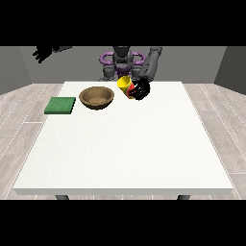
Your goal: Pick the cup and pour the ball into the bowl, then pick the bowl and place it on the pad
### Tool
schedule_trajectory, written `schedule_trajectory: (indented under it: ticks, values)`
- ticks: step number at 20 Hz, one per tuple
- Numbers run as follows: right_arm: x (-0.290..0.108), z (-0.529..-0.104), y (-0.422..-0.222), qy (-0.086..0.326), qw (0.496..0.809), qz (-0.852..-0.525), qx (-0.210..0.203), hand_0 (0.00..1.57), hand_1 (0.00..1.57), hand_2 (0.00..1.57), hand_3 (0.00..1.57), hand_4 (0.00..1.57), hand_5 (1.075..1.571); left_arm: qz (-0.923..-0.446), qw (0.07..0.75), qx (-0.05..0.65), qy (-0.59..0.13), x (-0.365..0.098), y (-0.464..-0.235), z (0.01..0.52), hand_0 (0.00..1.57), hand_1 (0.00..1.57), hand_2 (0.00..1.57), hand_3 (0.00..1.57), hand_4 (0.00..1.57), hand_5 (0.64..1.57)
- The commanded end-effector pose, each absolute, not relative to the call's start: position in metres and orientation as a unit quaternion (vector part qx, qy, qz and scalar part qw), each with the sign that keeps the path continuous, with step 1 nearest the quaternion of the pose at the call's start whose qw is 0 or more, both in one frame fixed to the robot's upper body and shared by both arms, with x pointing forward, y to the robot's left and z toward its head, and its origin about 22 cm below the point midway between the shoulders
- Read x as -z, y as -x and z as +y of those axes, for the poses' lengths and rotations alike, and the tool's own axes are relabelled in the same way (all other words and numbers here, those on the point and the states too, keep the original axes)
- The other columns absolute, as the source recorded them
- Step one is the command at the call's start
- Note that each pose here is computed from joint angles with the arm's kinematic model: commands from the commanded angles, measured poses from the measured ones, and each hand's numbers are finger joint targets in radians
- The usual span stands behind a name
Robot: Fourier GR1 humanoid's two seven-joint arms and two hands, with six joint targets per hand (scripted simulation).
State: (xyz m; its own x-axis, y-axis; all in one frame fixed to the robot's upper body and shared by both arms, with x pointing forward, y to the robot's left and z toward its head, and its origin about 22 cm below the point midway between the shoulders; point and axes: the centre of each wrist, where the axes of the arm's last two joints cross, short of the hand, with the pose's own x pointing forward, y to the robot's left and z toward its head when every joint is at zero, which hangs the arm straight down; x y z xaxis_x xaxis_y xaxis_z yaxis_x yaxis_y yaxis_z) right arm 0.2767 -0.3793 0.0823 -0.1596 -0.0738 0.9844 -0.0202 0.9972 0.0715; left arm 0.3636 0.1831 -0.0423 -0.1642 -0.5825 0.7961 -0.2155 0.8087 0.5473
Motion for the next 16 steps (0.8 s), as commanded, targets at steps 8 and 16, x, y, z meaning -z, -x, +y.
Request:
schedule_trajectory:
  ticks: [8,16]
  values:
    - [-0.042,-0.403,-0.271,-0.018,0.695,-0.717,0.058,0.0,0.0,0.0,0.0,0.68,1.559,-0.642,0.507,0.385,-0.427,0.038,-0.375,0.127,1.36,1.36,1.57,1.57,1.46,1.535]
    - [-0.028,-0.414,-0.276,-0.044,0.702,-0.709,0.051,0.0,0.0,0.0,0.17,0.7,1.56,-0.589,0.422,0.474,-0.501,-0.008,-0.395,0.072,1.31,1.31,1.57,1.57,1.47,1.529]
